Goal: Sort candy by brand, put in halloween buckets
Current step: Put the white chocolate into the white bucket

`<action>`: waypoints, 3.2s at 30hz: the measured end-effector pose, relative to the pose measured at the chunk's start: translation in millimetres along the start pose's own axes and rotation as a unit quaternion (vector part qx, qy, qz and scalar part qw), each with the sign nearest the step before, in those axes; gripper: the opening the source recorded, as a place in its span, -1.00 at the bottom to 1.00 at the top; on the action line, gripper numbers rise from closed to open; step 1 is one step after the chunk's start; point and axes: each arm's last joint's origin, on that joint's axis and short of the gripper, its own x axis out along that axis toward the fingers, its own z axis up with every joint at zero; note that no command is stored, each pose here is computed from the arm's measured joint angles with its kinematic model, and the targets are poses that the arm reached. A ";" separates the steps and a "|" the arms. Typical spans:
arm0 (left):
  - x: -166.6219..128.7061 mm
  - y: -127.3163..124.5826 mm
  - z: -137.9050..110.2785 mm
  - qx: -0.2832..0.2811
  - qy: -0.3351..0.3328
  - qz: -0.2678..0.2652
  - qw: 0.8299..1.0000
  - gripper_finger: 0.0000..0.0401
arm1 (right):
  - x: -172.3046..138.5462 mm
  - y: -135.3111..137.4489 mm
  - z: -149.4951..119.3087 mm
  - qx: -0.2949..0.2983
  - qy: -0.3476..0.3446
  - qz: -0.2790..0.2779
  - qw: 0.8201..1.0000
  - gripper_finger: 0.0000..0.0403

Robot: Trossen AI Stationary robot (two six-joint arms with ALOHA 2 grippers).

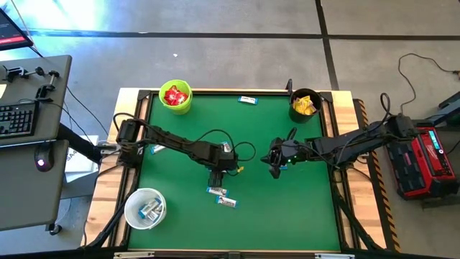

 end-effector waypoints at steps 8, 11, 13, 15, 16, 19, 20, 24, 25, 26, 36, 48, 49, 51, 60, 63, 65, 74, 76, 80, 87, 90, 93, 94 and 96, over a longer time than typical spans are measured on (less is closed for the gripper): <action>0.1 -0.8 -1.0 0.009 0.005 -0.015 1.000 -0.40 | 0.0 0.0 0.0 0.000 0.000 0.000 1.000 -1.00; -1.8 -0.7 -1.7 0.014 0.007 -0.015 1.000 -0.51 | 0.0 -0.1 0.0 0.000 0.000 -0.001 1.000 -1.00; -3.2 -0.6 -2.3 0.015 0.008 -0.016 1.000 -0.54 | 0.0 -0.1 0.1 0.000 -0.001 -0.001 1.000 -1.00; -4.4 -0.5 -4.2 0.015 0.016 -0.018 1.000 -0.54 | 0.0 -0.1 0.1 0.000 -0.001 -0.001 1.000 -1.00; -4.6 -0.6 -4.8 0.016 0.018 -0.019 1.000 -0.54 | 0.0 -0.1 0.1 0.000 -0.001 -0.001 1.000 -1.00; -6.9 -0.7 -7.4 0.017 0.029 -0.026 0.999 -0.52 | 0.0 -0.2 0.2 -0.003 -0.002 -0.002 1.000 -1.00; -7.3 -0.8 -7.9 0.019 0.031 -0.028 0.999 -0.52 | 0.0 -0.3 0.2 -0.004 -0.002 -0.003 1.000 -1.00; -16.4 -1.0 -11.2 0.022 0.039 -0.030 0.999 -0.52 | -0.1 -0.3 0.2 -0.005 -0.003 -0.004 1.000 -1.00; -20.4 -0.9 -11.0 0.022 0.034 -0.031 0.999 -0.52 | -0.1 -0.3 0.3 -0.006 -0.003 -0.004 1.000 -1.00; -25.2 -0.4 -11.4 0.021 0.030 -0.032 0.999 -0.52 | -0.1 -0.2 0.4 -0.007 -0.004 -0.004 1.000 -1.00; -93.0 -5.5 -23.2 0.012 -0.028 -0.072 0.997 -0.53 | 0.0 -0.1 0.8 -0.015 -0.006 -0.003 1.000 -1.00; -174.4 -59.3 -82.2 -0.019 -0.003 -0.110 0.994 -0.53 | 0.0 0.5 1.9 -0.017 -0.013 -0.001 1.000 -1.00; -179.4 -64.9 -88.2 -0.023 0.004 -0.116 0.993 -0.53 | -0.1 0.6 2.1 -0.017 -0.014 -0.001 1.000 -1.00; -187.5 -75.5 -99.3 -0.032 0.017 -0.122 0.992 -0.53 | -0.1 0.6 2.2 -0.017 -0.014 -0.001 1.000 -1.00; -210.8 -126.5 -142.2 -0.076 0.057 -0.152 0.984 -0.53 | -0.1 -0.7 3.2 -0.015 -0.030 -0.024 0.999 -1.00; -207.6 -141.1 -157.8 -0.095 0.081 -0.146 0.981 -0.53 | -0.2 -1.0 3.5 -0.015 -0.033 -0.030 0.999 -1.00; -201.7 -147.2 -168.3 -0.111 0.099 -0.134 0.980 -0.53 | -0.2 -1.1 4.2 -0.014 -0.040 -0.035 0.999 -1.00; -167.3 -157.9 -187.4 -0.155 0.106 -0.118 0.975 -0.53 | -0.5 0.6 8.1 -0.009 -0.065 -0.034 0.997 -1.00; -159.1 -156.2 -190.4 -0.161 0.111 -0.106 0.975 -0.53 | -0.6 0.2 8.5 -0.007 -0.070 -0.041 0.997 -1.00; -147.6 -151.4 -195.3 -0.152 0.124 -0.090 0.976 -0.53 | -0.6 0.0 8.6 -0.007 -0.072 -0.044 0.996 -1.00; -142.0 -149.3 -198.1 -0.119 0.132 -0.089 0.980 -0.43 | -0.9 -1.2 9.3 0.017 -0.086 -0.063 0.994 -1.00; -142.1 -149.5 -198.2 -0.111 0.134 -0.093 0.980 -0.35 | -0.9 -1.3 9.3 0.028 -0.088 -0.064 0.994 -1.00; -142.4 -150.0 -198.7 -0.110 0.147 -0.103 0.978 -0.27 | -0.9 -1.4 9.1 0.031 -0.087 -0.064 0.994 -1.00; -142.6 -150.2 -198.7 -0.111 0.150 -0.105 0.977 -0.25 | -0.9 -1.5 9.1 0.031 -0.086 -0.064 0.994 -1.00; -142.9 -150.4 -199.0 -0.109 0.155 -0.110 0.976 -0.21 | -0.8 -1.5 9.0 0.031 -0.086 -0.064 0.994 -1.00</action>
